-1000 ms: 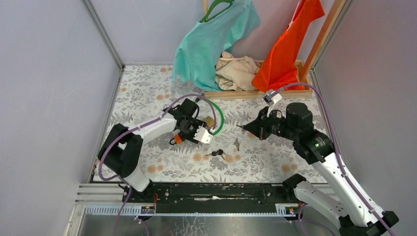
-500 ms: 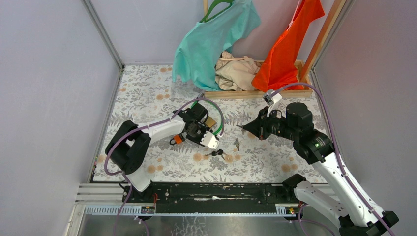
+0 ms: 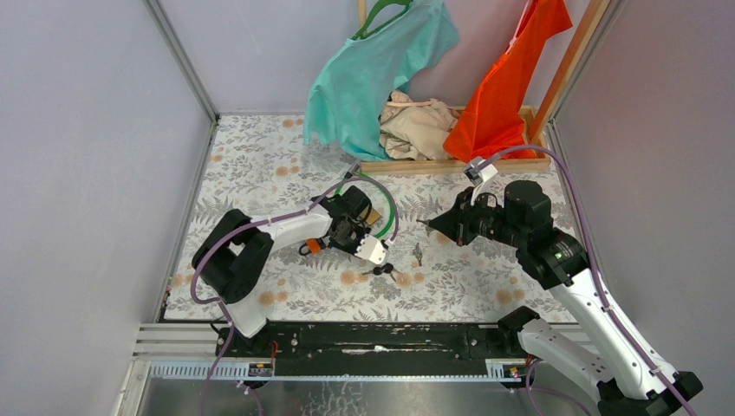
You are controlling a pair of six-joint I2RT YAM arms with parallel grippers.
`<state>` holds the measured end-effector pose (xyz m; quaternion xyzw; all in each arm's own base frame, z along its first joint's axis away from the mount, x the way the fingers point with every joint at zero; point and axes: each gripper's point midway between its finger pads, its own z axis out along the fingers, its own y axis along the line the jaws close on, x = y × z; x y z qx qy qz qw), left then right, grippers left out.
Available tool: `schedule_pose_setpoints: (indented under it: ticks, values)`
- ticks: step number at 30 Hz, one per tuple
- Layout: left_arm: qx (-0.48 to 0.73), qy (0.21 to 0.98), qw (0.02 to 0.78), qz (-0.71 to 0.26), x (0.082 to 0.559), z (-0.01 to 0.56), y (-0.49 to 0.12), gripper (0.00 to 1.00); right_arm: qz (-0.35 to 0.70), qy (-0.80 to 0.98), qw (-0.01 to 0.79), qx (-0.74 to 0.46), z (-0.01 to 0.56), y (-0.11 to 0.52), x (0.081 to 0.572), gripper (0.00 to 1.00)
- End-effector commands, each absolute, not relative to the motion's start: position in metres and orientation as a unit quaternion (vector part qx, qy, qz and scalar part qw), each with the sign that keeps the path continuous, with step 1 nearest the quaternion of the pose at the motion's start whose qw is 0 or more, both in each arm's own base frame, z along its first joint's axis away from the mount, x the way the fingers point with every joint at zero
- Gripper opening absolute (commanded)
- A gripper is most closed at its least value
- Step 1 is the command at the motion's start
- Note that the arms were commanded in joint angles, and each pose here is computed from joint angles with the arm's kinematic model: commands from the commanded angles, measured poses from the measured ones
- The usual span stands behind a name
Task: Unlock with the key
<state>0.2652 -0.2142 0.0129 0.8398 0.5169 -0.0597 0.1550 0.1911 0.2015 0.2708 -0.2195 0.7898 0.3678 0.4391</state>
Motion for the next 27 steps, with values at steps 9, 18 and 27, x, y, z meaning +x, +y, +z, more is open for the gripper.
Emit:
schedule_pose_setpoints:
  ticks: [9,18,27]
  values:
    - [0.788,0.591,0.157,-0.069,0.272,0.070,-0.224,0.00,0.375,0.761,0.481,-0.221,0.296,0.202,0.197,0.00]
    - [0.749,0.636,0.165,-0.084,0.270,0.107,-0.230,0.00,0.377,0.757,0.485,-0.224,0.293,0.202,0.195,0.00]
    - [0.769,0.614,0.155,-0.089,0.257,0.097,-0.221,0.10,0.374,0.757,0.488,-0.220,0.289,0.200,0.194,0.00]
